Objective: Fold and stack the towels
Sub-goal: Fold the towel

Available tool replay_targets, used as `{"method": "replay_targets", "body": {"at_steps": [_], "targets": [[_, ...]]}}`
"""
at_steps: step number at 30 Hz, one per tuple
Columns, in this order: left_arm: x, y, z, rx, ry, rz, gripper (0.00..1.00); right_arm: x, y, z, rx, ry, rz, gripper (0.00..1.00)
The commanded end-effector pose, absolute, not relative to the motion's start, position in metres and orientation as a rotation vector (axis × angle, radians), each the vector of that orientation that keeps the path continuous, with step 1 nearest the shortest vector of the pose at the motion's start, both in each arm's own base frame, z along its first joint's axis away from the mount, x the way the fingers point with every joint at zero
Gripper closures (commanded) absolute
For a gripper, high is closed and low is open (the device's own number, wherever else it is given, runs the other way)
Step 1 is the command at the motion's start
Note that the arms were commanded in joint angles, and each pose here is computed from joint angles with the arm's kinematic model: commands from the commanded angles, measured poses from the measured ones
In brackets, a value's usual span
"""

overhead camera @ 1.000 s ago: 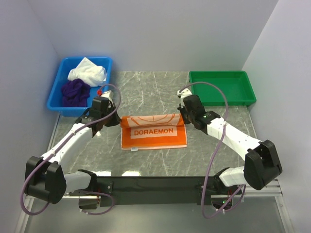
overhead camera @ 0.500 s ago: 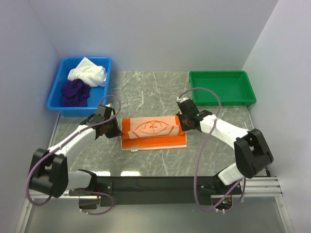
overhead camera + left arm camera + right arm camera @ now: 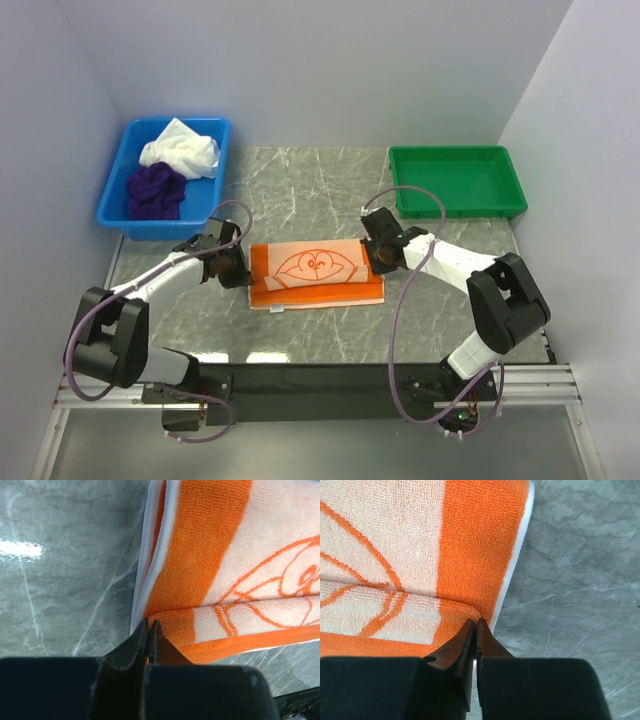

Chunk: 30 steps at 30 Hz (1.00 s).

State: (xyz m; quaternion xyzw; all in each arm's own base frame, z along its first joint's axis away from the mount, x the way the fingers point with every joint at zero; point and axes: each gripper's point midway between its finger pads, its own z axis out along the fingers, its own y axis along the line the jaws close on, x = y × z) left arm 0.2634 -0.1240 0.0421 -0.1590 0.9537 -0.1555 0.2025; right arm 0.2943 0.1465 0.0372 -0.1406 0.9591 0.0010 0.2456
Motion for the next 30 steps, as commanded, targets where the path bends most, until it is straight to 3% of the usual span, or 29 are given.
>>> {"method": "replay_targets", "body": {"at_steps": [1, 10, 16, 30], "targets": [[0.254, -0.102, 0.023, -0.501, 2.717, -0.299, 0.99, 0.293, 0.115, 0.031, -0.352, 2.661, -0.183, 1.00], [0.279, -0.106, 0.010, -0.519, 2.751, -0.258, 0.99, 0.304, 0.100, 0.015, -0.237, 2.736, -0.164, 1.00], [0.310, -0.111, 0.007, -0.502, 2.767, -0.245, 0.99, 0.336, 0.093, 0.025, -0.142, 2.701, -0.110, 1.00], [0.335, -0.102, 0.057, -0.463, 2.632, -0.198, 0.99, 0.345, 0.083, 0.066, -0.079, 2.593, -0.145, 1.00]]}}
